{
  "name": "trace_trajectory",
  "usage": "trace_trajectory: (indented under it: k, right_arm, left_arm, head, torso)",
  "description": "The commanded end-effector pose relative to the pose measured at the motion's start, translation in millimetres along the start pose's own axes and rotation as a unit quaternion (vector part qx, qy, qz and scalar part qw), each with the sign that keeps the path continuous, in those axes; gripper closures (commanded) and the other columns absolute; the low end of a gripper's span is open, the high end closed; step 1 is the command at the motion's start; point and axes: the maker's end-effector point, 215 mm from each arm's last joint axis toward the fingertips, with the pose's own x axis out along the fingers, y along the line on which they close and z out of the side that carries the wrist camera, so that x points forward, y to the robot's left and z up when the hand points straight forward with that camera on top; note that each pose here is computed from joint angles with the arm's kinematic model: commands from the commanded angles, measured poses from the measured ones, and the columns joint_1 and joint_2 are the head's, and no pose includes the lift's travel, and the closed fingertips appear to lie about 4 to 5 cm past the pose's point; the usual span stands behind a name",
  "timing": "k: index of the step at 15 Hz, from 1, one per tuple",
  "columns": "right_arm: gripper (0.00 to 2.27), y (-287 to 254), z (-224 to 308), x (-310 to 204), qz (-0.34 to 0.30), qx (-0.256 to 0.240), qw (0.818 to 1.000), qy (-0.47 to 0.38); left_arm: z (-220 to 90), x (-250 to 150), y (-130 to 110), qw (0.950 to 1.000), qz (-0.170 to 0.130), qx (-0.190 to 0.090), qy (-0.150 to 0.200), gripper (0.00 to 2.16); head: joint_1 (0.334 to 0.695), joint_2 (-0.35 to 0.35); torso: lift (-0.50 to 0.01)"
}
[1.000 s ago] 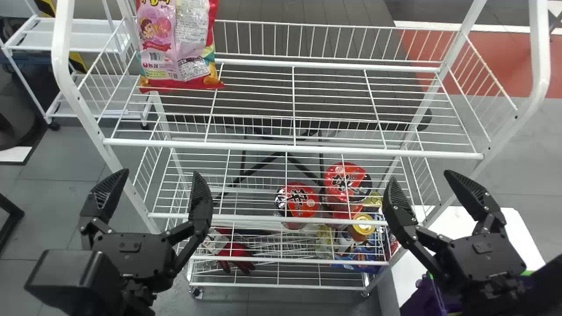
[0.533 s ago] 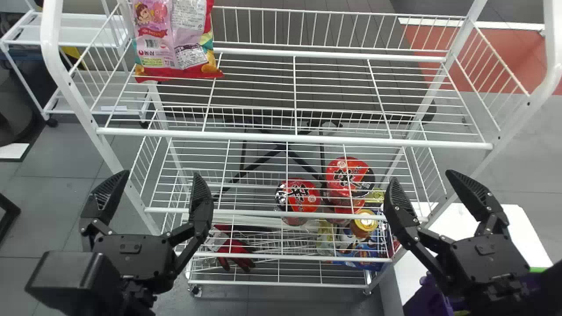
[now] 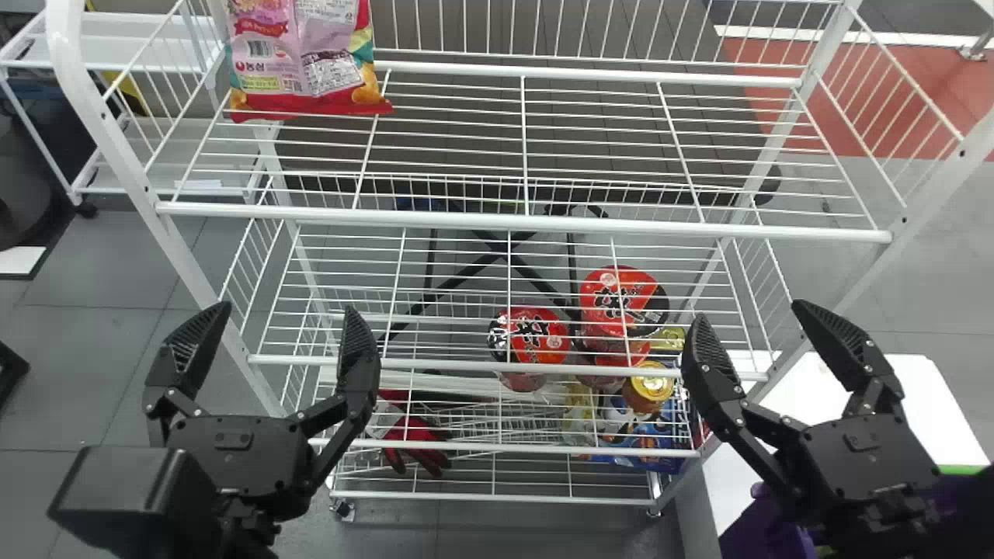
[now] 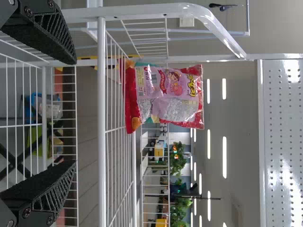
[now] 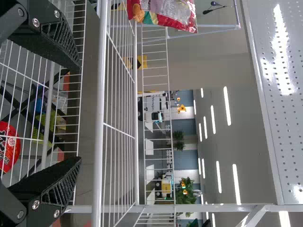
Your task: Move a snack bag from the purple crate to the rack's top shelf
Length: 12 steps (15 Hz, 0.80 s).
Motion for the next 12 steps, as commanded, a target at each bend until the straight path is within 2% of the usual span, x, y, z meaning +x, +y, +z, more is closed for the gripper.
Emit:
trace_trajectory:
  k: [1, 12]
  right_arm:
    - [0.14, -0.4, -1.3, 0.3, 0.0, 0.0, 1.0, 0.001]
    - [0.14, -0.5, -1.1, 2.1, 0.002, 0.0, 1.0, -0.001]
  left_arm:
    - [0.1, 0.2, -1.1, 1.0, -0.001, 0.0, 0.0, 0.06]
    - [1.5, -0.6, -0.6, 1.0, 0.003, 0.0, -0.002, 0.06]
  head:
    - [0.695, -0.047]
    - [0.695, -0.048]
  torso:
    - [-0.207]
    - [-0.25]
